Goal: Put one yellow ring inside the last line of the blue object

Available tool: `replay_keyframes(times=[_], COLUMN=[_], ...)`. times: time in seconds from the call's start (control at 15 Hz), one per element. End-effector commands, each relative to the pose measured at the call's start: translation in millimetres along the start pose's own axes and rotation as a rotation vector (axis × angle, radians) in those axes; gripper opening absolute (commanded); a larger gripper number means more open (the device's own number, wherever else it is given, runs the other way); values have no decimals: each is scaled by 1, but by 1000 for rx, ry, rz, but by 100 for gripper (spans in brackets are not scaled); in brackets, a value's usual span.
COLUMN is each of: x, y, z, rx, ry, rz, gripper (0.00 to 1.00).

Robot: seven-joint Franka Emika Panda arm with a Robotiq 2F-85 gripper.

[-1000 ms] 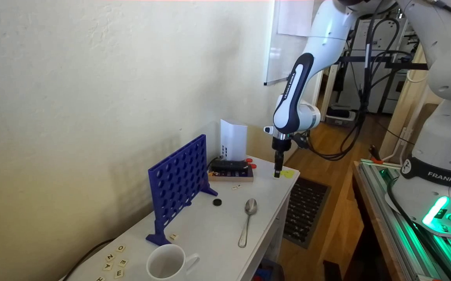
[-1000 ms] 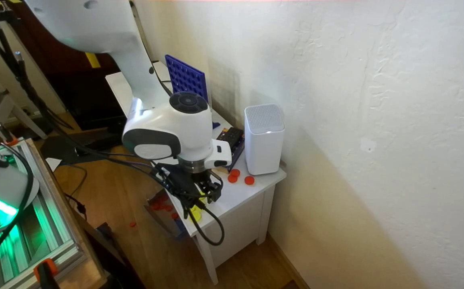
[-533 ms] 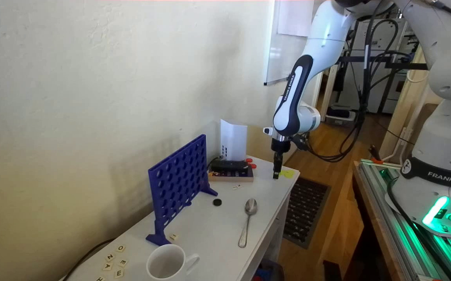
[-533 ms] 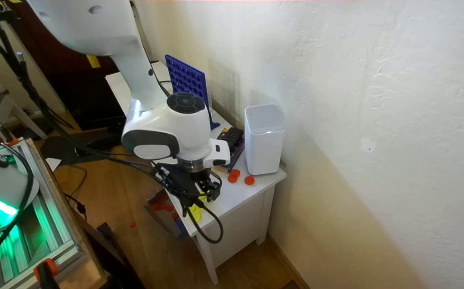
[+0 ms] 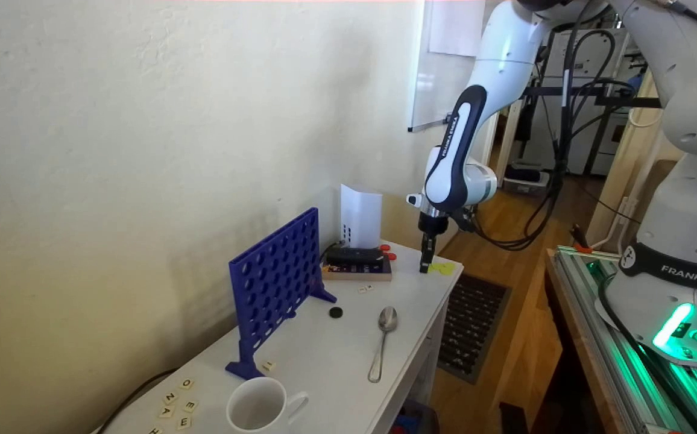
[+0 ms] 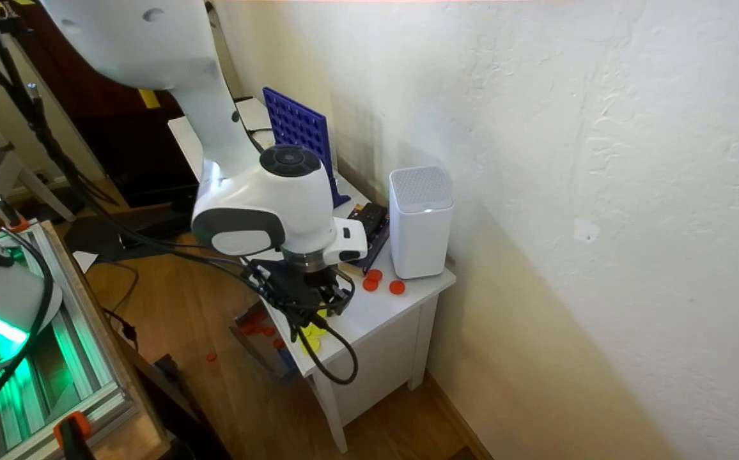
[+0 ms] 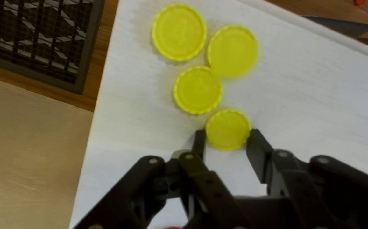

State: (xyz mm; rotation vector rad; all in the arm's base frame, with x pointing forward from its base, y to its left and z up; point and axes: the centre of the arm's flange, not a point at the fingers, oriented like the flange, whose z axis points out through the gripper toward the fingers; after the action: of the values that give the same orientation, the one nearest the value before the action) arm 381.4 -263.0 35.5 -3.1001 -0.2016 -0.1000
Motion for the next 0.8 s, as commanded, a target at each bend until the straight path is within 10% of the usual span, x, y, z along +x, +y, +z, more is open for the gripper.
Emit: replay_keyframes(times=[0.0, 0.73], x=[-9, -33], y=[-12, -125], z=[-21, -111], rx=[-6, 346], ry=[26, 328], rz=[9, 122], gripper=[12, 9])
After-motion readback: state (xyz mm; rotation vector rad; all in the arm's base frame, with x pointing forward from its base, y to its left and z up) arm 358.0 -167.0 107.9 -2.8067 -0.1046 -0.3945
